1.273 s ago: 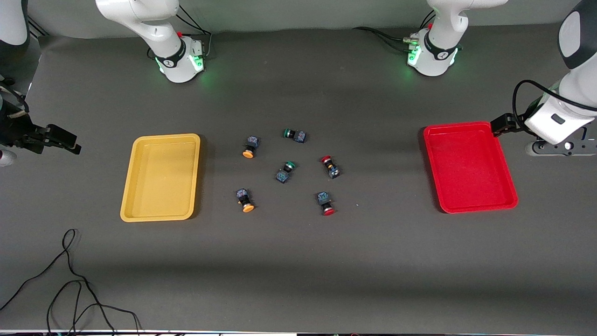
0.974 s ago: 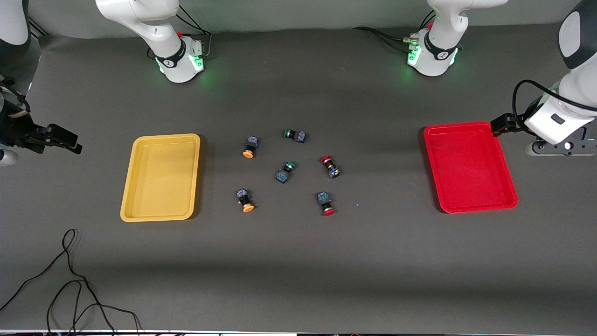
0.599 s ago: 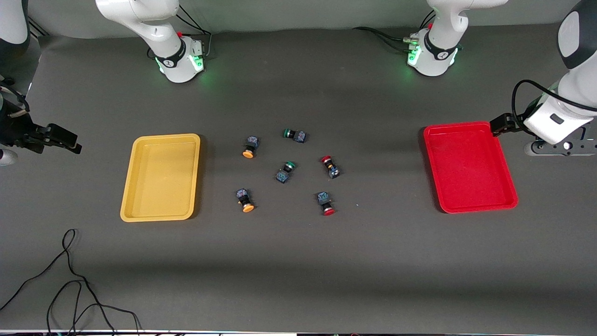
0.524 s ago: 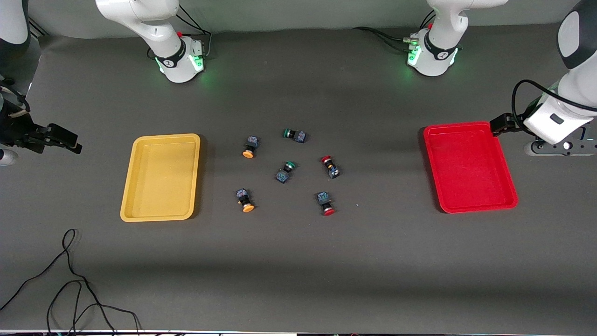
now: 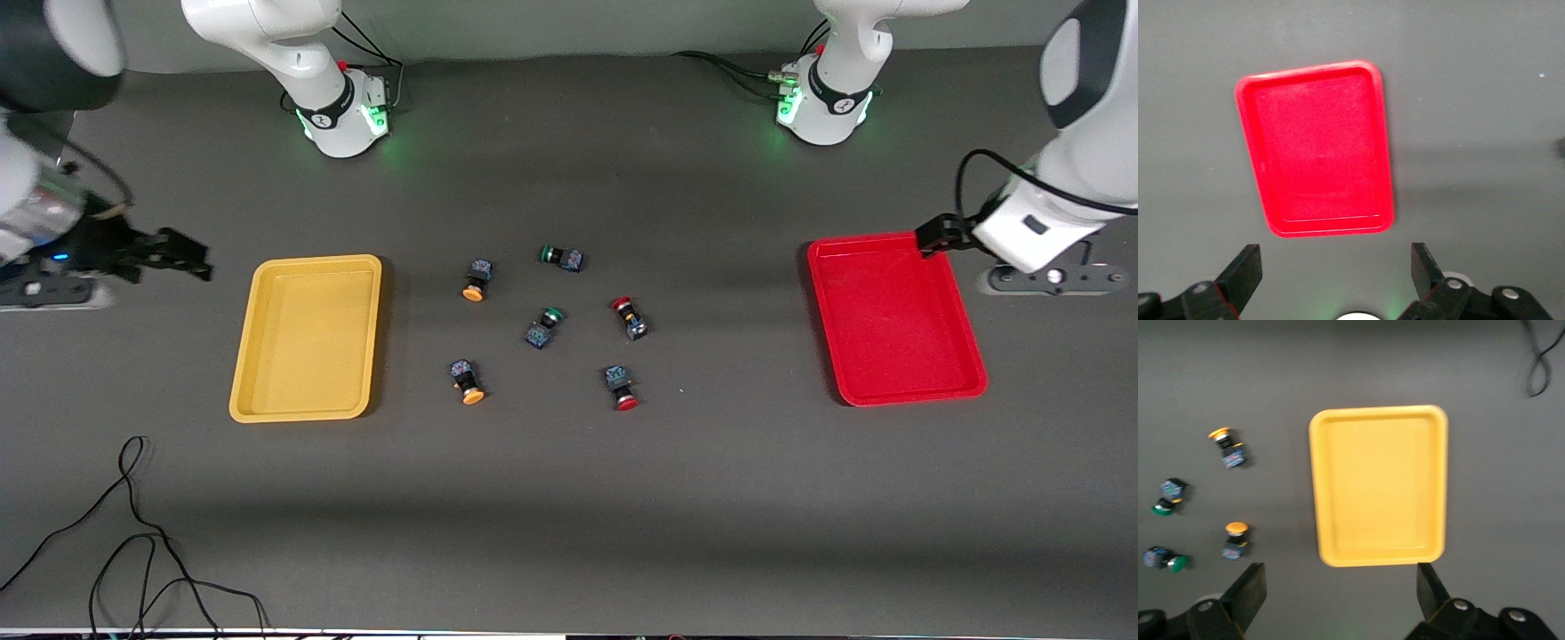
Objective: Place red and yellow buttons in trays
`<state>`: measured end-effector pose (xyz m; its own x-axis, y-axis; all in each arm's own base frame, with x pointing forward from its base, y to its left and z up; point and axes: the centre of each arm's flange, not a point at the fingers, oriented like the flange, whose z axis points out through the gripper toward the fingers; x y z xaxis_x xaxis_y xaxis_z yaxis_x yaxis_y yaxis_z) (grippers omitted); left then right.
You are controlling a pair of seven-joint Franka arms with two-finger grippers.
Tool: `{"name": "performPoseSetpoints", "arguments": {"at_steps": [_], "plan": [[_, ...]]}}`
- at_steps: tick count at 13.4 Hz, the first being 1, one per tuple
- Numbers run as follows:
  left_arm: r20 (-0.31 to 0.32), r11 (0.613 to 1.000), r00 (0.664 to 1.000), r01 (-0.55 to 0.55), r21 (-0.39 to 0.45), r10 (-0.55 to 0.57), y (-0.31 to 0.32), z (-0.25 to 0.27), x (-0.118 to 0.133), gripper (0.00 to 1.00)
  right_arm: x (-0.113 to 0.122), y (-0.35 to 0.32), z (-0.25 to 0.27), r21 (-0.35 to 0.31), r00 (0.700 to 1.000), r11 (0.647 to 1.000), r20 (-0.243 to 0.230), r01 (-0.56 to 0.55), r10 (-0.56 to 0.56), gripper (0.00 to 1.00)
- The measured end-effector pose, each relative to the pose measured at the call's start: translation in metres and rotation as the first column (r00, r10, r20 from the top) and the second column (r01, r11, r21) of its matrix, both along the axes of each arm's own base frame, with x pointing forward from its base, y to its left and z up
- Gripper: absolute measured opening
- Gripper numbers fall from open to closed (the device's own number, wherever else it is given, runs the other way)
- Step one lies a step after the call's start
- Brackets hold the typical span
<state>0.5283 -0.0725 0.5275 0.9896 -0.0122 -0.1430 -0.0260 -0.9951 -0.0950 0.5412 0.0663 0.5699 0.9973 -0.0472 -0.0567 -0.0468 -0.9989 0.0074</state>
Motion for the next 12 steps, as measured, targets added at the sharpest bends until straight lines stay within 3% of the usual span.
{"name": "performPoseSetpoints", "arguments": {"at_steps": [4, 9, 12], "plan": [[-0.020, 1.000, 1.000, -0.011, 0.016, 0.011, -0.131, -0.068, 0.005, 1.00, -0.051, 0.120, -0.048, 0.010, 0.988, 0.989, 0.036, 0.147, -0.147, 1.00], [-0.044, 0.996, 0.995, -0.086, 0.003, 0.086, -0.253, -0.183, 0.013, 1.00, -0.146, 0.257, -0.122, 0.032, 0.945, 0.946, 0.056, 0.321, -0.323, 1.00], [-0.033, 0.984, 0.984, -0.174, -0.033, 0.172, -0.293, -0.253, 0.010, 1.00, -0.161, 0.262, -0.139, 0.015, 0.939, 0.940, 0.045, 0.342, -0.342, 1.00]]}}
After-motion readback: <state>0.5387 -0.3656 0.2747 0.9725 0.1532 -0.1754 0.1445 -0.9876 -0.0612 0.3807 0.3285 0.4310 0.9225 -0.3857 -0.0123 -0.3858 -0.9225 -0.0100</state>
